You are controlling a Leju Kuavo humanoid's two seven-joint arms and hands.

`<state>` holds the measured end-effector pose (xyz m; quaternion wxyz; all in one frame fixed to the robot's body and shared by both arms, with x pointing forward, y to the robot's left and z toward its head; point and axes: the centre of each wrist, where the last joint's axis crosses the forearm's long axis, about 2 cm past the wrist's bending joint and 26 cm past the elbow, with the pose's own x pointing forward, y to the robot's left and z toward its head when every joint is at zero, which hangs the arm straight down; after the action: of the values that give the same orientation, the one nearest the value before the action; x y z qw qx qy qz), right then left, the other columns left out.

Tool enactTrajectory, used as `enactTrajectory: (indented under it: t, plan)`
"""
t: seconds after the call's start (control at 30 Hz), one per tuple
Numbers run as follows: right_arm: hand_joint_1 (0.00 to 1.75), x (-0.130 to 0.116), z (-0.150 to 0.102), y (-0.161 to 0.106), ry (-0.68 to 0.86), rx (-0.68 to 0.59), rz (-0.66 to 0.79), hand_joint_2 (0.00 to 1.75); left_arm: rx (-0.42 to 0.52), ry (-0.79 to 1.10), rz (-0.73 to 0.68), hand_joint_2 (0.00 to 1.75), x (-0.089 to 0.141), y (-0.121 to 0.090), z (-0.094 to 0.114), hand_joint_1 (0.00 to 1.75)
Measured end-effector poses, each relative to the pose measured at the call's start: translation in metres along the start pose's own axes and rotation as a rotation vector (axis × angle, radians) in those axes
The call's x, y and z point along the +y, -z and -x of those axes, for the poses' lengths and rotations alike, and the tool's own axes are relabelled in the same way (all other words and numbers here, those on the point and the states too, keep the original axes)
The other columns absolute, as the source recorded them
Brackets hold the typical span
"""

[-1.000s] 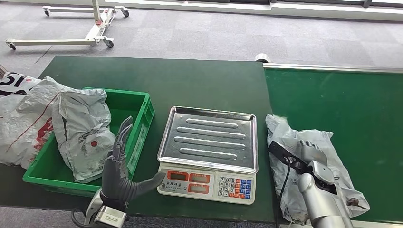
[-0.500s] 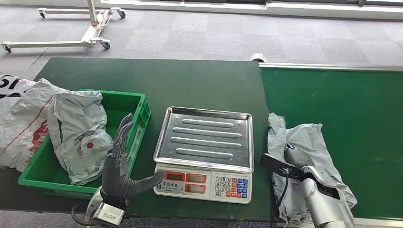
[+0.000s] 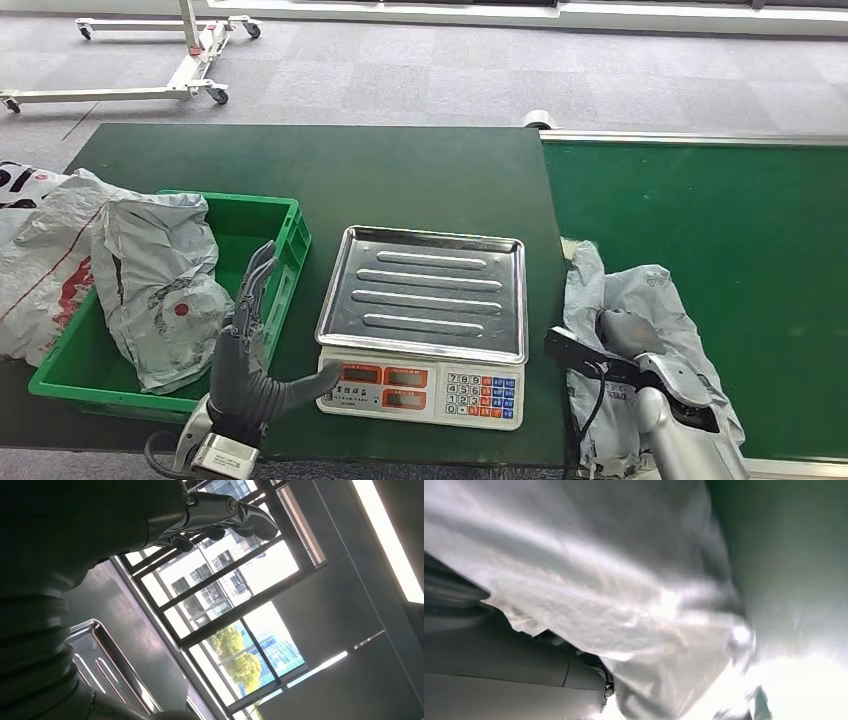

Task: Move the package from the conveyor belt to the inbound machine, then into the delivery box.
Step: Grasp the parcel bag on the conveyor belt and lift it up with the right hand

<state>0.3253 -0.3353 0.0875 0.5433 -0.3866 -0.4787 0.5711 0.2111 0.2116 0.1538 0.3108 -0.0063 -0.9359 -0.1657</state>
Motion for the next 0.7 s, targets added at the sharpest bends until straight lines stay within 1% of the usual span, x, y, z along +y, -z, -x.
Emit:
enactTrajectory:
  t: [0.07, 0.17, 0.27, 0.33, 0.4, 0.5, 0.57, 0.67, 0.7]
  plan:
    - [1.75, -0.009, -0.008, -0.003, -0.087, 0.079, 0.134, 1.75, 0.000, 0.009, 0.001, 1.75, 0.000, -0.004, -0.004, 0.00]
    - [1.75, -0.037, -0.022, -0.012, -0.184, 0.208, 0.377, 1.75, 0.001, 0.014, 0.000, 1.75, -0.001, -0.008, -0.011, 0.00]
    - [1.75, -0.071, -0.027, -0.029, -0.191, 0.355, 0.636, 1.75, 0.000, 0.010, -0.004, 1.75, -0.002, -0.009, -0.014, 0.00]
    - [1.75, -0.092, -0.028, -0.040, -0.191, 0.387, 0.779, 1.75, 0.000, 0.006, -0.004, 1.75, -0.002, -0.009, -0.015, 0.00]
    - [1.75, -0.106, -0.030, -0.048, -0.204, 0.365, 0.861, 1.75, 0.001, 0.003, -0.004, 1.75, -0.003, -0.009, -0.015, 0.00]
    - [1.75, -0.115, -0.035, -0.058, -0.216, 0.325, 0.919, 1.75, -0.001, -0.001, -0.005, 1.75, -0.003, -0.008, -0.016, 0.00]
    - [1.75, -0.121, -0.033, -0.065, -0.218, 0.285, 0.994, 1.75, -0.002, -0.011, 0.000, 1.75, -0.004, -0.008, -0.016, 0.00]
    - [1.75, -0.130, -0.036, -0.080, -0.209, 0.105, 1.207, 1.75, -0.003, -0.029, 0.006, 1.75, -0.005, -0.006, -0.016, 0.00]
    - [1.75, -0.132, -0.039, -0.083, -0.211, 0.063, 1.260, 1.75, -0.003, -0.032, 0.006, 1.75, -0.006, -0.006, -0.016, 0.00]
